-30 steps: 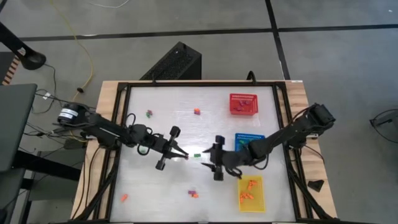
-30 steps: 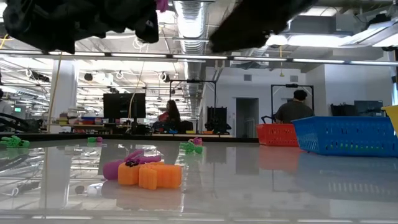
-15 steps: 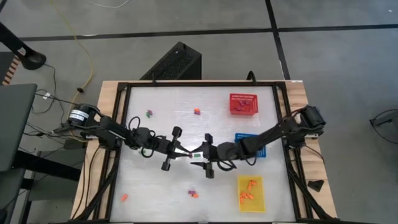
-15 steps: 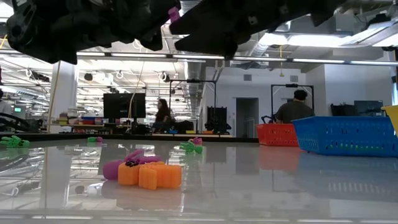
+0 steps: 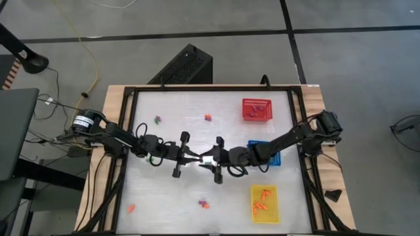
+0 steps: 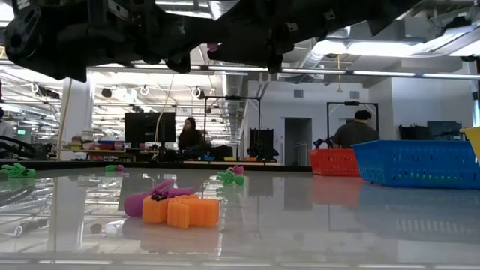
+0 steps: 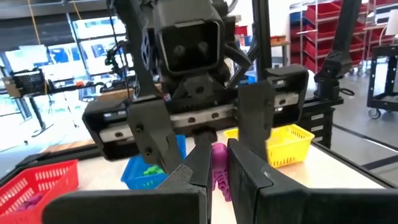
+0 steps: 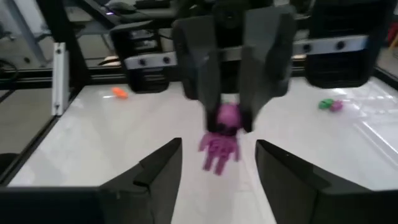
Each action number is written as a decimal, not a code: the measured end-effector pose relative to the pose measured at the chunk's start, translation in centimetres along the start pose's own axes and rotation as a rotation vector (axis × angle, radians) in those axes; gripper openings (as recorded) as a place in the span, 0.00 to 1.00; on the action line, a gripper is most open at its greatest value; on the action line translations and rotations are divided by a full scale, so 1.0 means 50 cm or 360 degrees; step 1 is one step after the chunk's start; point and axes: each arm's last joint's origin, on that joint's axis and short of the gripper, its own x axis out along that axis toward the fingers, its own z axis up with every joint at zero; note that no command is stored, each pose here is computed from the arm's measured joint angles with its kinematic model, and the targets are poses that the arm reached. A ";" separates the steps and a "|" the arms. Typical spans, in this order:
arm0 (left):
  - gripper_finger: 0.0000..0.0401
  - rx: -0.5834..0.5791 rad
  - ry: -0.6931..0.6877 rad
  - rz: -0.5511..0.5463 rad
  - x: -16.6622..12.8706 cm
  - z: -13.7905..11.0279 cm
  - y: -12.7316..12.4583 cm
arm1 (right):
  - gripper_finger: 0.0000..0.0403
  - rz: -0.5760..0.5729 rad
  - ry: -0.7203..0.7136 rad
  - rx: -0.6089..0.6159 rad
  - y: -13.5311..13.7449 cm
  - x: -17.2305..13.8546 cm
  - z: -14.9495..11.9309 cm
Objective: Sort Halloween decoration
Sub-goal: Put the violet skeleton toy into the red basket, then put the green skeleton toy into the blue basket
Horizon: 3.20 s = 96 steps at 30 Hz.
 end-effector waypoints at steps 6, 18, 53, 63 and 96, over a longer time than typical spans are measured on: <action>0.03 0.0001 -0.0003 0.0045 -0.002 0.000 0.001 | 0.41 -0.0026 -0.0002 0.0013 -0.011 0.003 0.001; 0.20 0.0037 0.0095 0.0156 -0.003 -0.010 0.004 | 0.10 -0.0043 0.0030 -0.0003 -0.015 0.004 -0.003; 0.60 -0.0282 0.0708 0.0276 -0.103 0.065 0.010 | 0.13 -0.1236 0.1338 0.0490 -0.417 -0.197 -0.029; 0.60 -0.0277 0.0729 0.0273 -0.104 0.063 0.010 | 0.40 -0.1250 0.1345 0.0684 -0.470 -0.215 -0.037; 0.60 -0.0216 0.0707 0.0148 -0.154 0.116 -0.025 | 0.54 0.0112 0.0634 0.0181 -0.048 0.010 -0.079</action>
